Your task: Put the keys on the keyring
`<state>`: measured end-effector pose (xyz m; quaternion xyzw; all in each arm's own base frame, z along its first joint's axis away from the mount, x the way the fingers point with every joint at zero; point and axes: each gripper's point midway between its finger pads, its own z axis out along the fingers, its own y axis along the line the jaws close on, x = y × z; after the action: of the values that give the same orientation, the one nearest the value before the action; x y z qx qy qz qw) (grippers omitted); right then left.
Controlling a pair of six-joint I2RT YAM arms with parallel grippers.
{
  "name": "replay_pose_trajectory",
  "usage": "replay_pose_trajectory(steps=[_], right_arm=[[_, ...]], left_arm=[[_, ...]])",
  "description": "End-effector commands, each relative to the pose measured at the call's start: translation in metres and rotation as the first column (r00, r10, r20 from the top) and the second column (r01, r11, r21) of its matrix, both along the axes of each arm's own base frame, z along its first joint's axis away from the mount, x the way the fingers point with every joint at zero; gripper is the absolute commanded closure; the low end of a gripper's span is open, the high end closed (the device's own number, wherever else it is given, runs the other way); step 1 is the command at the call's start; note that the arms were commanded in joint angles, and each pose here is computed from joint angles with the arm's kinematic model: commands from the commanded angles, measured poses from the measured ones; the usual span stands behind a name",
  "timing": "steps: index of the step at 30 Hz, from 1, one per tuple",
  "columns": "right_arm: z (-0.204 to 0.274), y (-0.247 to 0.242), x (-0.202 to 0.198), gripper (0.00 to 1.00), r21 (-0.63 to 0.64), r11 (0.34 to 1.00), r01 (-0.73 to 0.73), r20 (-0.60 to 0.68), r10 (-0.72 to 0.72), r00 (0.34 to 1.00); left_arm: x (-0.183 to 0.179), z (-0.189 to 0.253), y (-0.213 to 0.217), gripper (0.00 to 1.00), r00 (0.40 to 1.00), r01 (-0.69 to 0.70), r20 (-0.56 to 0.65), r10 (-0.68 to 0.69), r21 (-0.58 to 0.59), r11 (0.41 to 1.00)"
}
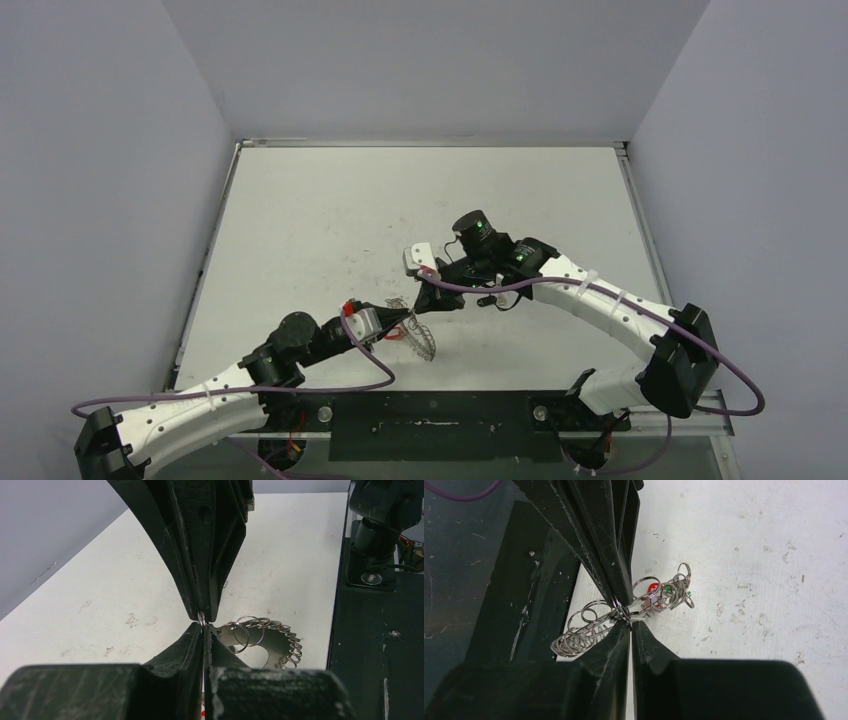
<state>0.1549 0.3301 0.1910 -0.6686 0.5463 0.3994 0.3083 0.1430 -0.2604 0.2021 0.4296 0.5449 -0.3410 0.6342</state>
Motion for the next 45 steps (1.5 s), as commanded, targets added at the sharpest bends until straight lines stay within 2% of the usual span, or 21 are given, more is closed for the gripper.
replay_pose_trajectory(steps=[1, 14, 25, 37, 38, 41, 45], right_arm=[[0.012, 0.005, 0.004, 0.99, 0.033, 0.999, -0.017, 0.025, 0.016, 1.0], [-0.008, 0.0, 0.01, 1.0, -0.047, 0.999, 0.02, 0.013, -0.019, 1.0], [-0.005, 0.017, 0.013, 1.0, 0.035, 0.998, 0.045, -0.01, -0.045, 0.999], [-0.013, 0.025, 0.008, 1.0, 0.054, 0.998, 0.033, -0.021, -0.032, 0.999], [-0.012, 0.025, 0.008, 0.96, 0.057, 0.998, 0.037, -0.017, -0.037, 0.999], [-0.007, 0.021, 0.012, 0.76, 0.067, 0.995, 0.068, 0.011, -0.069, 0.998], [0.005, 0.015, 0.015, 0.65, 0.102, 0.99, 0.099, 0.063, -0.106, 0.992]], left_arm=[[-0.001, 0.031, -0.001, 1.0, 0.998, 0.005, 0.055, 0.0, -0.095, 0.995], [-0.001, 0.034, 0.001, 1.0, 0.998, 0.003, 0.059, 0.004, -0.103, 0.995], [-0.001, 0.035, 0.001, 1.0, 0.998, 0.004, 0.064, 0.003, -0.108, 0.994], [-0.001, 0.035, 0.002, 1.0, 0.998, 0.003, 0.065, 0.004, -0.108, 0.994], [-0.001, 0.035, 0.002, 1.0, 0.998, 0.002, 0.065, 0.005, -0.106, 0.994], [-0.002, 0.035, 0.002, 1.0, 0.998, 0.003, 0.066, 0.004, -0.107, 0.994], [-0.002, 0.035, 0.003, 1.0, 0.998, 0.005, 0.064, 0.002, -0.108, 0.994]])
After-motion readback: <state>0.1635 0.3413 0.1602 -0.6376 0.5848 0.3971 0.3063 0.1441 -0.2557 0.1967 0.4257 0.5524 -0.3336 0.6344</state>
